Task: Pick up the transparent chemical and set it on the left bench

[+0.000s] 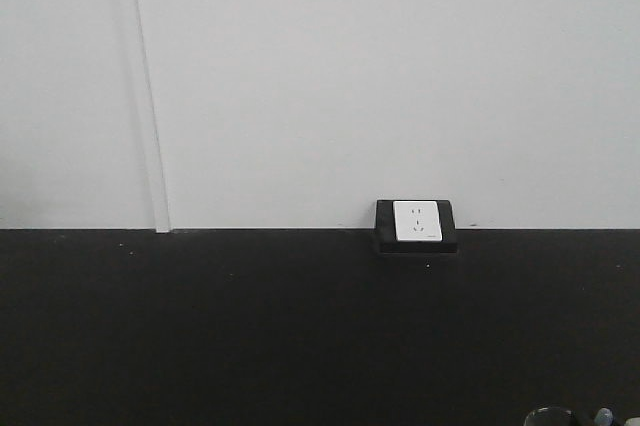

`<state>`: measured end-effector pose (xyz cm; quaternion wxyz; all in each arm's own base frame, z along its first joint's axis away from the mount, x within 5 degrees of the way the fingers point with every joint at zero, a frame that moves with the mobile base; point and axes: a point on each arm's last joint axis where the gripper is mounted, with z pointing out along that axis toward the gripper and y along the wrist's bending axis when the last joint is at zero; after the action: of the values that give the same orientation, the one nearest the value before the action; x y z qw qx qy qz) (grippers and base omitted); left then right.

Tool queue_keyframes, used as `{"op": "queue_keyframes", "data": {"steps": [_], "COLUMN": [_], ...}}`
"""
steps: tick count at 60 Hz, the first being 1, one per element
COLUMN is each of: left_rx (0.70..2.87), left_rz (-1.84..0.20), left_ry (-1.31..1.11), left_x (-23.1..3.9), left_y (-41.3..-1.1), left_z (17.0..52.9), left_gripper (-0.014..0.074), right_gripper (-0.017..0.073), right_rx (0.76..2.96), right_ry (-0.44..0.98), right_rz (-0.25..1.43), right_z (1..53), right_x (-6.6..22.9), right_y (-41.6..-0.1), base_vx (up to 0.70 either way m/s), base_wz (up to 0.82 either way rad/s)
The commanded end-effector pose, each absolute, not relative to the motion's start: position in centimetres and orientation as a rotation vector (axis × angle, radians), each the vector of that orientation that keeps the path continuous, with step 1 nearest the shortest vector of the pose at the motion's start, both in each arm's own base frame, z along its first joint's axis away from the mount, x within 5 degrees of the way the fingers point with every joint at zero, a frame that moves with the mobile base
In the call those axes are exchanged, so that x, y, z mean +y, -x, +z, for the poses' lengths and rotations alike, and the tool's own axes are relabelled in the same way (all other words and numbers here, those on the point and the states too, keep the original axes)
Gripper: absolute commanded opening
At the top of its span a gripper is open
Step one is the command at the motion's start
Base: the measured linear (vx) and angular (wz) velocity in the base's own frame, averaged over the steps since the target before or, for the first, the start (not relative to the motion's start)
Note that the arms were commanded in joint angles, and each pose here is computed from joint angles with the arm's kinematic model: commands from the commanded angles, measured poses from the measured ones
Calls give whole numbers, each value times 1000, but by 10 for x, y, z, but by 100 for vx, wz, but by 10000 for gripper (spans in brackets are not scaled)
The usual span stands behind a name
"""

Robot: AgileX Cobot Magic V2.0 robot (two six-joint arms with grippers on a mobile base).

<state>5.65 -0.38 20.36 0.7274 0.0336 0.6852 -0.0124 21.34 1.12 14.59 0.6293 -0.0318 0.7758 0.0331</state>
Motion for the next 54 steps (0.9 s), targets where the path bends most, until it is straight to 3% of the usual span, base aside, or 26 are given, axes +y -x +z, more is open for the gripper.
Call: {"op": "queue_keyframes", "data": {"steps": [1,16,32,54], "left_rx": [1429,1429,1429,1429], "left_rz": [-35,-35,-35,-35], "left_ry": [-64,-64,-64,-64], "left_x": [-4,-4,-4,-4], "left_y": [-55,-55,-55,-55], "left_z": [206,206,206,206], "left_gripper": [-3,-3,-3,-3], "right_gripper": [-4,-3,-3,-3], "right_rx": [1545,1555,1534,1615], "right_ry": [84,103,246,133], "right_rz": [77,67,76,93], "right_z": [176,192,225,252], "right_x": [12,12,20,13], "right_y": [-217,-208,-181,-117], "base_vx": [0,0,0,0], "base_wz": [0,0,0,0]}}
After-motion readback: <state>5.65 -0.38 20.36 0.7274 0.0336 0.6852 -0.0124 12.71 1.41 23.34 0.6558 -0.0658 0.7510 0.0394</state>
